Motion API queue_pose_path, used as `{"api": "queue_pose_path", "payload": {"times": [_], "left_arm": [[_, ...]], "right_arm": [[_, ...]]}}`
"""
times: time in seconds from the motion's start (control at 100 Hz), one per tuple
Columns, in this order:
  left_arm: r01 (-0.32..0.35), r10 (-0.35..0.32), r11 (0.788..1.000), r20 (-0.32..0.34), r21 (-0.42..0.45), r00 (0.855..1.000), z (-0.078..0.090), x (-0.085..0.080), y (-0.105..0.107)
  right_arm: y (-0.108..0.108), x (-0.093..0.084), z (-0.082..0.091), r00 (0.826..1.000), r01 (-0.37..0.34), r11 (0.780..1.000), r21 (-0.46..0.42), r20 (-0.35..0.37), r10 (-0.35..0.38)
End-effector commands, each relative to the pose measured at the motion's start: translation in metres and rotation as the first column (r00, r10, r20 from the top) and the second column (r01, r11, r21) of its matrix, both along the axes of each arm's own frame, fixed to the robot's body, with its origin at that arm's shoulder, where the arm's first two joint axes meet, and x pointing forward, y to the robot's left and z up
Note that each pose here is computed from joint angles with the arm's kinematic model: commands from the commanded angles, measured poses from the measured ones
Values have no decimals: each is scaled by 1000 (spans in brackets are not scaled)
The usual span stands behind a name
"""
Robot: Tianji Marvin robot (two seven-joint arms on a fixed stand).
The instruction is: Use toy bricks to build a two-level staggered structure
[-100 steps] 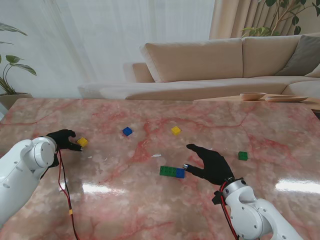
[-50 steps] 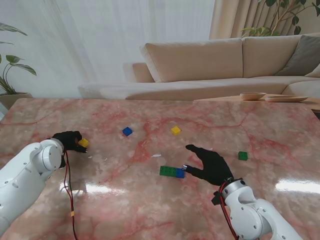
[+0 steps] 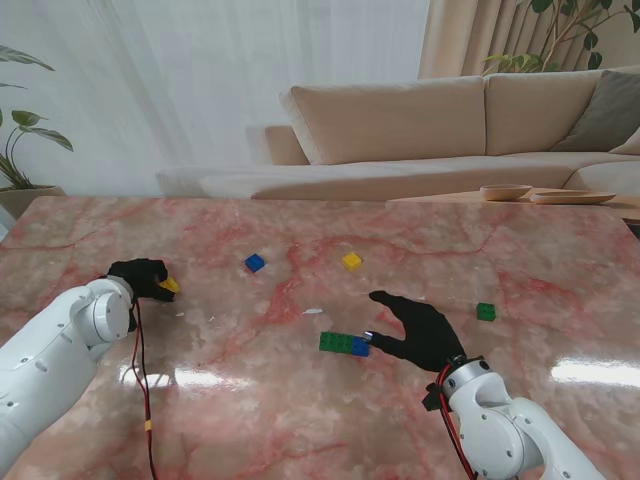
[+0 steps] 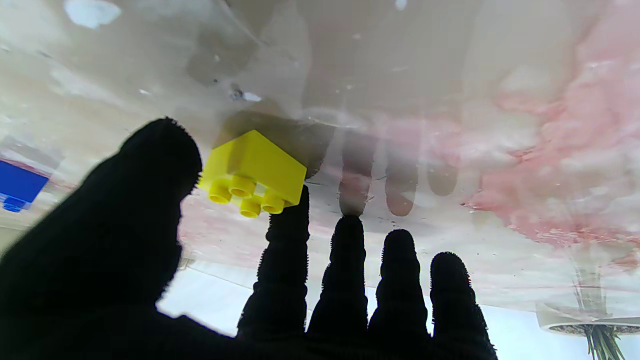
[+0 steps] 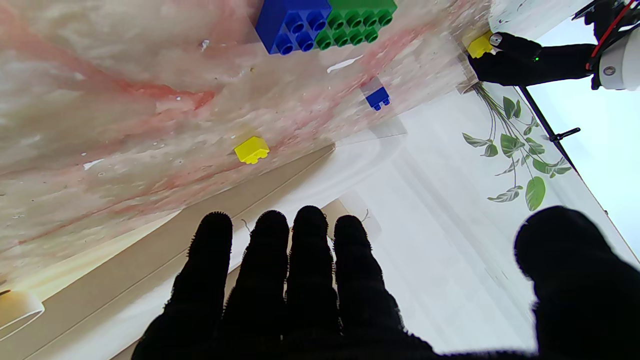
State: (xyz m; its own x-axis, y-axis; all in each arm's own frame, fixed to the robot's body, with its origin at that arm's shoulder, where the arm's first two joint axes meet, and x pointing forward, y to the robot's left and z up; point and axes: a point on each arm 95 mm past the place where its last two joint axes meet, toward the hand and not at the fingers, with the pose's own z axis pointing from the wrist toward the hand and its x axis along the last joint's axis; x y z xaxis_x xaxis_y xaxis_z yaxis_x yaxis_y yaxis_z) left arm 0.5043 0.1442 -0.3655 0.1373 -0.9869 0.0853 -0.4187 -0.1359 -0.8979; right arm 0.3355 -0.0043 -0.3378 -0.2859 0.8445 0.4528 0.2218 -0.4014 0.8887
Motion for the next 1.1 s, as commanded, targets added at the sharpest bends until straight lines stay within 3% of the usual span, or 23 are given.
{"api": "queue_pose_path", "payload": {"times": [0.0, 0.56, 0.9, 1.09], "left_arm": [[1, -2, 1000, -29, -8, 1000, -13, -4, -4], [31, -31, 999, -7, -9, 999, -24, -4, -9], [46, -44, 998, 48, -35, 998, -28, -11, -17], [74, -70, 996, 87, -44, 994, -20, -19, -28]], "right_arm": [[1, -3, -4, 1000, -7, 1000, -2, -22, 7], [0, -4, -4, 1000, -5, 1000, -6, -26, 5], [0, -5, -4, 1000, 1, 1000, -1, -23, -1], [-1, -6, -5, 1000, 4, 1000, 0, -22, -4]]}}
